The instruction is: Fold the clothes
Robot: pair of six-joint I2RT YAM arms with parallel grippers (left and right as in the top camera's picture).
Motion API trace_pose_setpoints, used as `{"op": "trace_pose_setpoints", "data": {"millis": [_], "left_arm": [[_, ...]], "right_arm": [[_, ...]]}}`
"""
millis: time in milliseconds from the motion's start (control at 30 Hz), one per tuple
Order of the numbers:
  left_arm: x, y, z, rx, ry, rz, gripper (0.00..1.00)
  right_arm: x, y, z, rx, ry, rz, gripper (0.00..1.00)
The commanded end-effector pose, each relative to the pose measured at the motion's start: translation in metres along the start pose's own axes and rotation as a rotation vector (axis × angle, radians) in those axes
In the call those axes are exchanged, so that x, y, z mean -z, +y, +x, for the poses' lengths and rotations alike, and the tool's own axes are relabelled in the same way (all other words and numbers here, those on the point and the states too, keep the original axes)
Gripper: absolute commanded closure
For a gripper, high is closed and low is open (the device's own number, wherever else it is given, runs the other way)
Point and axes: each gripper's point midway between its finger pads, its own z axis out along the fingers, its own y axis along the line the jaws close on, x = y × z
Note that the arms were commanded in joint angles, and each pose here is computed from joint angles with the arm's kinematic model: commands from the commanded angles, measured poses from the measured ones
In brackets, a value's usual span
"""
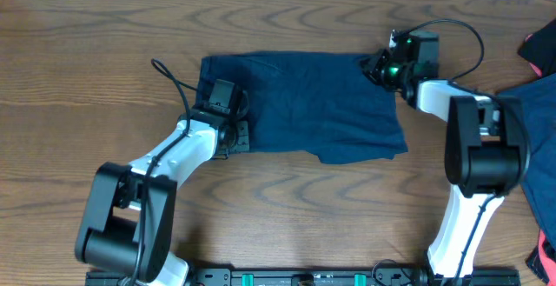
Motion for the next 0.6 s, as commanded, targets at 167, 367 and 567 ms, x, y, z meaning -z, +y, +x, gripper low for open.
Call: {"op": "trace_pose_setpoints", "data": {"millis": [167, 367, 567], "left_arm": [[0.090, -0.041, -0.052, 0.051, -0.251, 0.225, 0.94], [0.077, -0.041, -0.062, 0.125, -0.263, 0.226, 0.94], [0.025, -0.039, -0.066, 0.118, -0.218, 0.187, 0.94]], "right_arm": [[0.039, 0.079, 0.085, 0.142, 0.329, -0.121, 0.98], [0.037, 0.004, 0.157, 0.148, 0.454, 0.433, 0.99], [0.048, -0.017, 0.179, 0.279, 0.499, 0.637, 0.98]]}}
